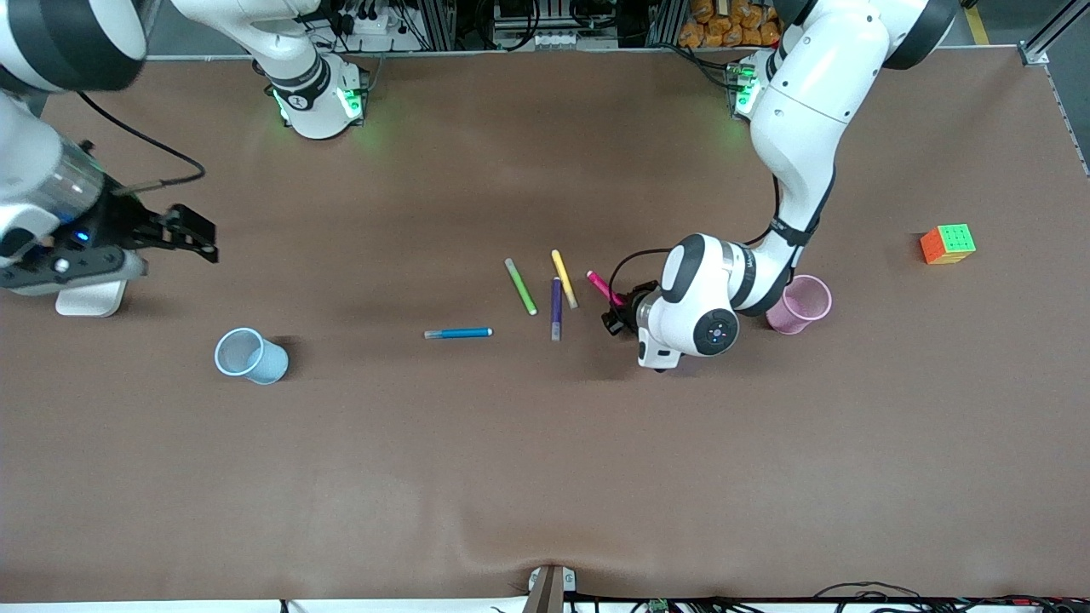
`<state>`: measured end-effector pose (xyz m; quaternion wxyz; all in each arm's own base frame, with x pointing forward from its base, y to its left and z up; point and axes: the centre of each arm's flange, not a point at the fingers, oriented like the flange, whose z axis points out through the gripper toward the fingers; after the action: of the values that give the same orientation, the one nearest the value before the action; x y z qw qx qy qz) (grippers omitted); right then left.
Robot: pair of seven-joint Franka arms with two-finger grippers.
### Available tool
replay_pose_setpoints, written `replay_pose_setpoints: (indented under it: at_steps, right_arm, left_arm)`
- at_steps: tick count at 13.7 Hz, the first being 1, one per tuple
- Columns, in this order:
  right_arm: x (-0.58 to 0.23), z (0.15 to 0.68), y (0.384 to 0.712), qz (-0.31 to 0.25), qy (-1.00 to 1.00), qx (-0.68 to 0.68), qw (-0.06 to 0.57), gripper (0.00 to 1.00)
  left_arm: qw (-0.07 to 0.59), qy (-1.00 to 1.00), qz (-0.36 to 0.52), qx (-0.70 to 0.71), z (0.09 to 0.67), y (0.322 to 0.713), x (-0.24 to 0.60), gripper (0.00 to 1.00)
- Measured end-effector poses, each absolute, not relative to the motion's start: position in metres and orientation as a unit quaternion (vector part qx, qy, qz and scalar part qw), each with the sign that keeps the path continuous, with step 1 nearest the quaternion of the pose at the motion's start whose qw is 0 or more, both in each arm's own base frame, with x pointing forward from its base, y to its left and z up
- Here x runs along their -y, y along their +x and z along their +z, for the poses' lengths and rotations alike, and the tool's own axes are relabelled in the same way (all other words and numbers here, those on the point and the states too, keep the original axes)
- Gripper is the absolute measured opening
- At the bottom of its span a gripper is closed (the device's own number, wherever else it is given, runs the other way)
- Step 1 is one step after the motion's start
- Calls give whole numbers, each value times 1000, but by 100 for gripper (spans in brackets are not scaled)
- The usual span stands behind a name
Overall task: Place pink and blue markers in matching cups
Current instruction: 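Lift the pink marker with the left gripper while the right gripper reaches out, then carry the pink marker over the pink cup while the right gripper grasps blue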
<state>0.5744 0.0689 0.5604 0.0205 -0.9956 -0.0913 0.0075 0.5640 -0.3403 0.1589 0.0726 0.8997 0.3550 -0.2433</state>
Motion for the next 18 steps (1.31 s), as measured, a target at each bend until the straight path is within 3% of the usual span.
replay_pose_setpoints:
  at_steps: [5,8,12,18]
  right_arm:
    - [-155,502,590,18,-987,155,28,100]
    - [-213,470,589,20,-980,197,27,100]
    - [-263,447,577,28,-968,248,24,100]
    - [-339,405,556,21,-930,366,23,100]
  left_arm:
    - [100,900,-212,-367,233,601,304,21]
    - [65,919,-180,-343,298,611,265,21]
    - [-20,950,-114,-290,373,598,243,21]
    - [-55,968,-17,-244,462,569,187,21]
